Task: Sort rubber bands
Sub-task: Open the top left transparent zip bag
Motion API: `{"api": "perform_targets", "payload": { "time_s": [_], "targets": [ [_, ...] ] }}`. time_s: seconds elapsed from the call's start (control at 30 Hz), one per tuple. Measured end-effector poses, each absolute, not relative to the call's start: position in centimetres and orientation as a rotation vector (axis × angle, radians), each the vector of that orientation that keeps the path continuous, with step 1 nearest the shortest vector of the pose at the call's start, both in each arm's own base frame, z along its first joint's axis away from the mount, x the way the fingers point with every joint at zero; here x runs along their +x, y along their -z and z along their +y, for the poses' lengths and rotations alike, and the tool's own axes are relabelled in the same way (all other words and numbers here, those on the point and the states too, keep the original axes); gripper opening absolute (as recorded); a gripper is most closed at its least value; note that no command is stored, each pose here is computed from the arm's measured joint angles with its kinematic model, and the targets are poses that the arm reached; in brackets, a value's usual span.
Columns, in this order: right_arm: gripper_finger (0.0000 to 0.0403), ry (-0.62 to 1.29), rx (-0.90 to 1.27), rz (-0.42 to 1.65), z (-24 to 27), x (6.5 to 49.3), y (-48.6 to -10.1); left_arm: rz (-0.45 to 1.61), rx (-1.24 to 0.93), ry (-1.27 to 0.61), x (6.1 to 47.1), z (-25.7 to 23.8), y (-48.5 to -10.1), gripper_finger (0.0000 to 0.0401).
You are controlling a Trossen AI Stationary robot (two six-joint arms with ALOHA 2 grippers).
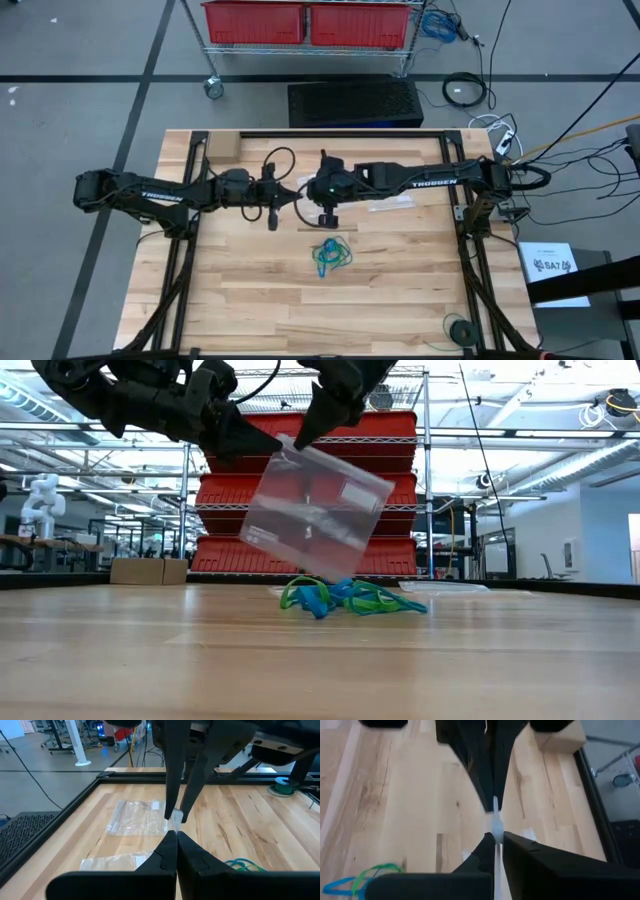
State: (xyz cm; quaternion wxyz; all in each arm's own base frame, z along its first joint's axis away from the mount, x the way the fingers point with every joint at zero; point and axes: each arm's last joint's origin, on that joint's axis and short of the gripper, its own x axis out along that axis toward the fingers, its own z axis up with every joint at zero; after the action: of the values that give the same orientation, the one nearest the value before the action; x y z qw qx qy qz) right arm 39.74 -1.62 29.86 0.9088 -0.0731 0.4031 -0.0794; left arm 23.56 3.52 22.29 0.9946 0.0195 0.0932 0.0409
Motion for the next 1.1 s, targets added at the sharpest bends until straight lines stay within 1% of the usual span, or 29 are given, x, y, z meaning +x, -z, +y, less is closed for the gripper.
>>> {"api": "perform_targets", "payload": {
  "time_s": [0.37,0.57,0.7,0.97,1.1],
  "targets": [
    [0.0002,0.207,-0.127,0.998,-1.6,38.4,-28.8,0.183,0.039,-0.085,23.6,3.5,-22.3,0.0],
    [0.0002,0.208,-0.122,1.002,-1.5,38.4,-28.8,0.191,0.022,-0.081,23.6,3.4,-22.2,0.0005],
    [0.0002,0.199,-0.127,0.996,-1.5,38.4,-28.8,0.203,0.011,-0.072,23.9,3.2,-21.8,0.0035],
    [0.0002,0.166,-0.149,0.978,-0.6,38.6,-28.9,0.167,-0.04,-0.06,25.5,3.4,-20.8,0.0119],
    [0.0002,0.16,-0.152,0.975,-0.4,38.6,-28.9,0.179,-0.043,-0.032,26.6,3.2,-20.8,0.0137]
  ]
}}
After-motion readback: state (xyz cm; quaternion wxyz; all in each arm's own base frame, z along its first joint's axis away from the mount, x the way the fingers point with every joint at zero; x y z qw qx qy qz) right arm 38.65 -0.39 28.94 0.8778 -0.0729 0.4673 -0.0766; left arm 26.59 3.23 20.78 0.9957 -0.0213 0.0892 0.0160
